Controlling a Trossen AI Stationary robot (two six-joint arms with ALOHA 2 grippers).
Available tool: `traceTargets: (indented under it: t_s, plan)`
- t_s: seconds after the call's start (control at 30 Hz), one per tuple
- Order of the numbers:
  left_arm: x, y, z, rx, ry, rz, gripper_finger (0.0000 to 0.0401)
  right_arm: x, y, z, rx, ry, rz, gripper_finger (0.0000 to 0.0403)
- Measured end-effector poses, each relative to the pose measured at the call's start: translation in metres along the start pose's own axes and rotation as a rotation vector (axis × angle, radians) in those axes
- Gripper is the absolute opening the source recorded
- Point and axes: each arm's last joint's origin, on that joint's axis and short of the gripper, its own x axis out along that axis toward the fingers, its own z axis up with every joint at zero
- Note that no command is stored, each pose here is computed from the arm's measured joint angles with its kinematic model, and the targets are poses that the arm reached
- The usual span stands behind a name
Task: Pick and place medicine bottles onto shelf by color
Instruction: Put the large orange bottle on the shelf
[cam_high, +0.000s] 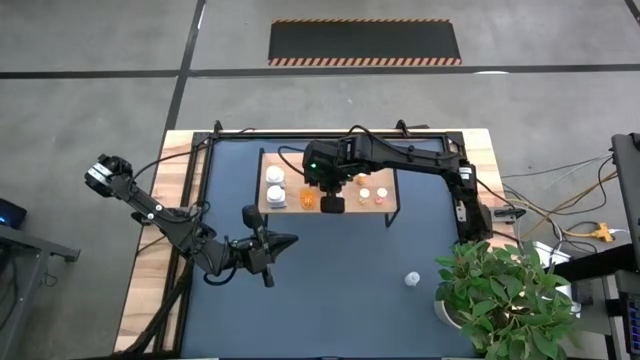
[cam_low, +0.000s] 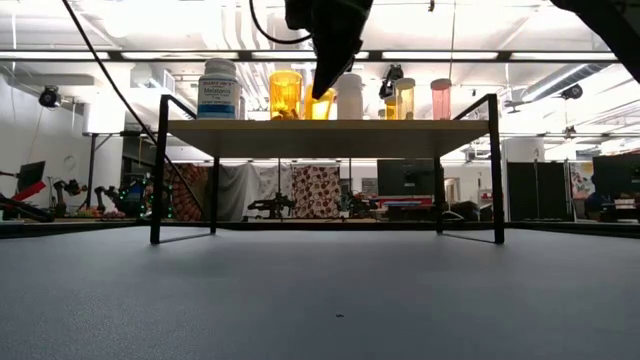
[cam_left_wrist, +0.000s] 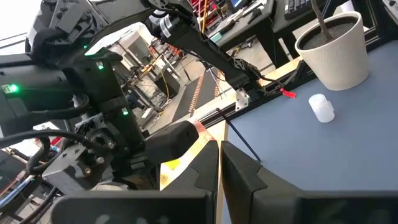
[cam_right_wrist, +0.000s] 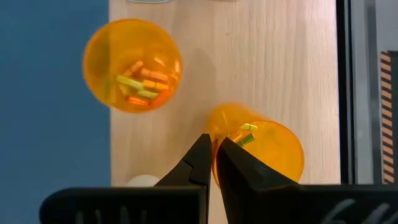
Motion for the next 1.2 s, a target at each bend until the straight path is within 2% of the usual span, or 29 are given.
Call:
traceTargets:
  t_s: [0.4, 0.5, 0.67, 0.8, 0.93, 1.07, 1.2]
  plan:
    - [0.0, 0.0, 0.0, -0.001, -0.002, -0.003, 0.0, -0.001, -0.001, 0.003, 0.012, -0.028, -0.011, 0.0086]
    - [0.0, 0.0, 0.0, -0.002, -0.002, -0.003, 0.0, -0.01, -0.001, 0.003, 0.038, -0.042, -0.012, 0.0098]
    - [0.0, 0.0, 0.0, -0.004, -0.002, -0.003, 0.0, -0.043, 0.004, -0.002, 0.062, -0.079, -0.009, 0.01]
    - [0.0, 0.0, 0.001, -0.012, -0.007, 0.0, 0.0, -0.07, 0.023, -0.012, 0.067, -0.083, 0.015, 0.0087]
    - [0.001, 0.002, 0.002, -0.08, -0.02, 0.011, 0.0, -0.092, 0.056, -0.02, 0.012, -0.116, 0.054, 0.0067]
    - [0.004, 0.005, 0.001, -0.137, -0.015, 0.024, 0.0, -0.1, 0.095, -0.032, -0.062, -0.152, 0.02, 0.0047]
    - [0.01, 0.01, -0.002, -0.21, -0.004, 0.05, 0.0, -0.106, 0.123, -0.053, -0.13, -0.206, 0.003, 0.003]
